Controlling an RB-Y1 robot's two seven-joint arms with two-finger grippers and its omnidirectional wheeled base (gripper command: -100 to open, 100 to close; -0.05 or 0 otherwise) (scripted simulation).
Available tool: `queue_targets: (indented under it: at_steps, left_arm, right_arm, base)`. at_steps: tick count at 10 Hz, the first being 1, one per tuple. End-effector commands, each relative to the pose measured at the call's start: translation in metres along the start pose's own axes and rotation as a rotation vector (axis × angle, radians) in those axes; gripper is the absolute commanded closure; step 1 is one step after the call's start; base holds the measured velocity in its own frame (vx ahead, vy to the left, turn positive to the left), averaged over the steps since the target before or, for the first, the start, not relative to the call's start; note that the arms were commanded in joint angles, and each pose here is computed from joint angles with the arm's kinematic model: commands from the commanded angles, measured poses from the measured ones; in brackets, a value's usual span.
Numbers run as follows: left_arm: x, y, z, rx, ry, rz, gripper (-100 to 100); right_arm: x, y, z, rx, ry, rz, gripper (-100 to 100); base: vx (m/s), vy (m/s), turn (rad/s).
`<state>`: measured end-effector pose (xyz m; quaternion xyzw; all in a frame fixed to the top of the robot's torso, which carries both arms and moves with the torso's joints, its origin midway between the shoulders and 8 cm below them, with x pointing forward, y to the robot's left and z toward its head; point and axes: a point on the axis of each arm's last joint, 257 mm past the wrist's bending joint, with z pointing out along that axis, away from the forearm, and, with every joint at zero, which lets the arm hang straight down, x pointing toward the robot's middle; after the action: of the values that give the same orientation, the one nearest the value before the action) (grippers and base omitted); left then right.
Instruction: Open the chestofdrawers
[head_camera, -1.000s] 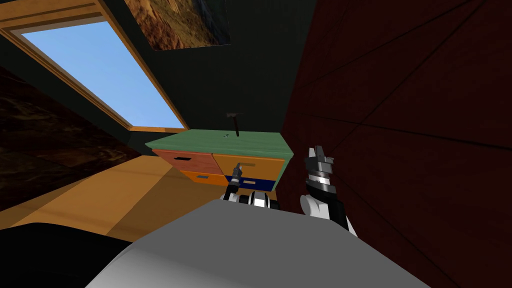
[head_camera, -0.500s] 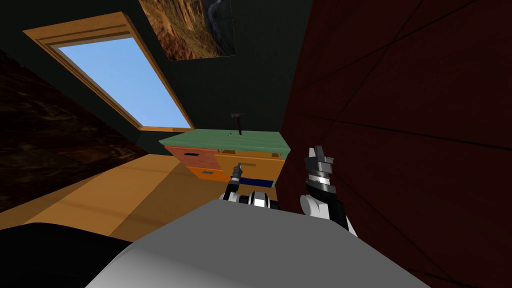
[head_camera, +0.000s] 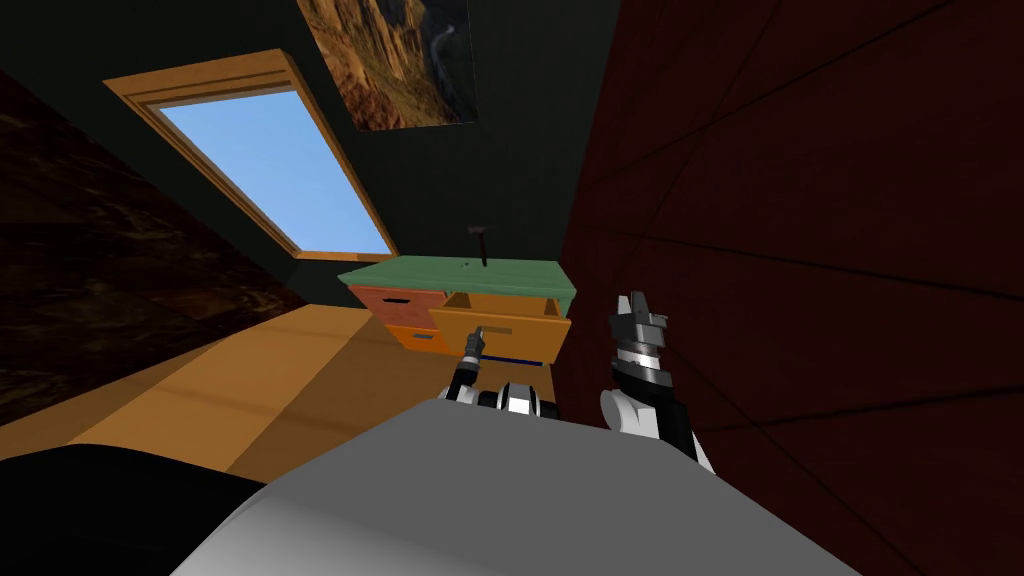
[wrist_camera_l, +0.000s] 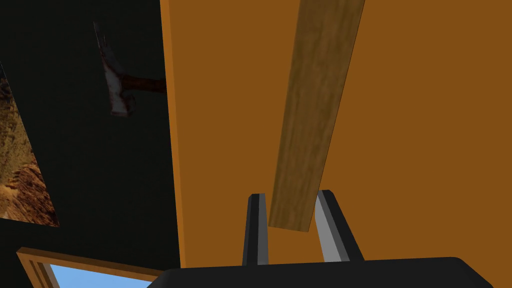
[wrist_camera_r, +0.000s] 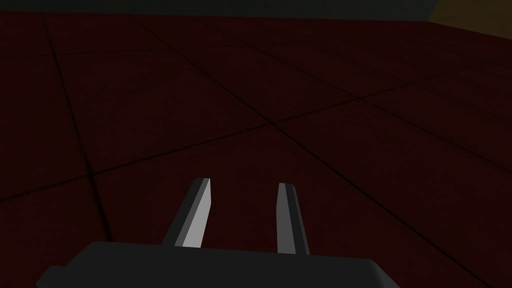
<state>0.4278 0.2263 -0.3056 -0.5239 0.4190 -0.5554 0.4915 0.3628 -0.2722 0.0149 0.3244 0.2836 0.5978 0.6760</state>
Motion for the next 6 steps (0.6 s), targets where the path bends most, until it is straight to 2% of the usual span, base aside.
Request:
queue_targets:
  at_steps: [1,2,6]
  left_arm:
    - [0.0,0.001,-0.001,-0.004,0.001,0.0,100]
    - [0.003,-0.007,0.007,-0.01,0.003,0.001,-100]
    - [0.011,-0.026,0.023,-0.011,0.01,0.001,-100]
  right_arm:
    - [0.0,0.0,0.0,0.0,0.0,0.0,0]
    - [0.0,0.0,0.0,0.0,0.0,0.0,0]
    - [0.0,0.0,0.0,0.0,0.0,0.0,0]
  base:
    - [-0.098,-0.014,0.009]
    - [-0.049,0.002,0.026]
    - [-0.029,0.0,0.021]
